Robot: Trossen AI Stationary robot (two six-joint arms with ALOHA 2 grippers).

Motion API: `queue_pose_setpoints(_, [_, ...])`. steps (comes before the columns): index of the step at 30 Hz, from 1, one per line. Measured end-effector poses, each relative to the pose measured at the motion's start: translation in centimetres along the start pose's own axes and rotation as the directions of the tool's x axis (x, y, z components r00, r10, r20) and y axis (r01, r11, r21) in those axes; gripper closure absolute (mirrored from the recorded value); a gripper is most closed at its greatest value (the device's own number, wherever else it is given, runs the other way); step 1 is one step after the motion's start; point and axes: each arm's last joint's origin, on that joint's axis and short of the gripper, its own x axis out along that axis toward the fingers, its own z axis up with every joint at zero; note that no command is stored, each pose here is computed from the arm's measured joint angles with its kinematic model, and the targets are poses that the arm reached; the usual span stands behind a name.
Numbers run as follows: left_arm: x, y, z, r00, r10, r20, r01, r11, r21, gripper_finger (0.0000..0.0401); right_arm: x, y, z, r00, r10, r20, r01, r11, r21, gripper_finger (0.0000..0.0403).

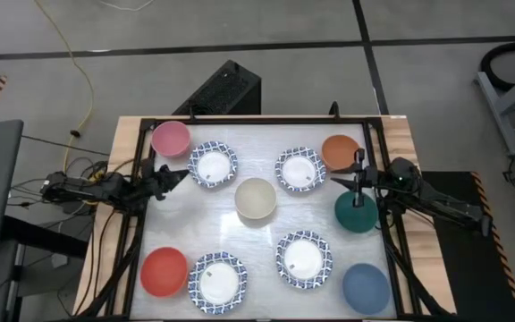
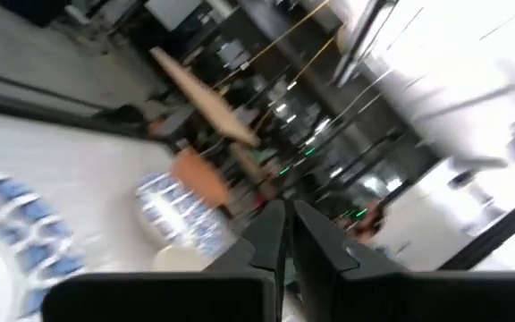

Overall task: Nest bowls inside each other
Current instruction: Stack the white patterned bowl on top of the white patterned bowl

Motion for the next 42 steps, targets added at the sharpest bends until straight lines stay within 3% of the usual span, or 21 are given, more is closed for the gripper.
queue_pose_setpoints(5, [0.0,-1.8,2.0,0.994,-0.080,0.076,0.085,0.994,-0.063,0.0361,0.0,0.2,0.1,1.000,0.020,0.009,-0.020,1.000,0.016,0.0287])
queue_pose_setpoints(9, [0.1,-3.4,3.7,0.985,-0.116,0.124,0.123,0.991,-0.050,0.0342,0.1,0.3,0.5,0.999,0.028,0.046,-0.034,0.989,0.143,0.0287])
queue_pose_setpoints(12, [0.4,-4.7,4.9,0.981,-0.140,0.137,0.151,0.985,-0.079,0.0335,0.0,0.1,1.4,0.990,0.013,0.140,-0.040,0.980,0.193,0.0287])
queue_pose_setpoints(15, [0.9,-5.8,5.6,0.981,-0.142,0.135,0.155,0.983,-0.094,0.0334,-0.4,-0.1,3.2,0.949,-0.015,0.316,-0.052,0.977,0.204,0.0287])
queue_pose_setpoints(18, [1.5,-6.9,6.4,0.975,-0.124,0.183,0.143,0.985,-0.094,0.0333,-1.4,-0.2,5.3,0.851,-0.030,0.525,-0.076,0.981,0.180,0.0287])
queue_pose_setpoints(22, [2.7,-8.5,7.2,0.970,-0.127,0.205,0.137,0.990,-0.033,0.0334,-3.7,0.0,7.9,0.626,-0.006,0.780,-0.095,0.992,0.085,0.0287])
queue_pose_setpoints(25, [3.5,-9.5,7.6,0.971,-0.134,0.196,0.133,0.991,0.015,0.0334,-5.3,0.3,8.9,0.468,0.024,0.884,-0.108,0.994,0.030,0.0287])
queue_pose_setpoints(28, [4.0,-10.2,8.0,0.971,-0.116,0.207,0.107,0.993,0.051,0.0334,-6.1,0.5,9.3,0.387,0.049,0.921,-0.108,0.994,-0.008,0.0287])
queue_pose_setpoints(31, [4.4,-10.7,8.5,0.966,-0.051,0.252,0.045,0.999,0.029,0.0334,-6.3,0.5,9.4,0.365,0.054,0.929,-0.104,0.994,-0.017,0.0287])
queue_pose_setpoints(36, [5.1,-10.9,8.6,0.949,0.064,0.308,-0.049,0.997,-0.055,0.0334,-6.2,0.5,9.4,0.380,0.050,0.924,-0.124,0.992,-0.003,0.0287])
queue_pose_setpoints(42, [5.5,-10.9,8.4,0.949,0.071,0.306,-0.084,0.996,0.031,0.0334,-6.3,0.3,9.4,0.356,-0.023,0.934,-0.188,0.978,0.096,0.0287])
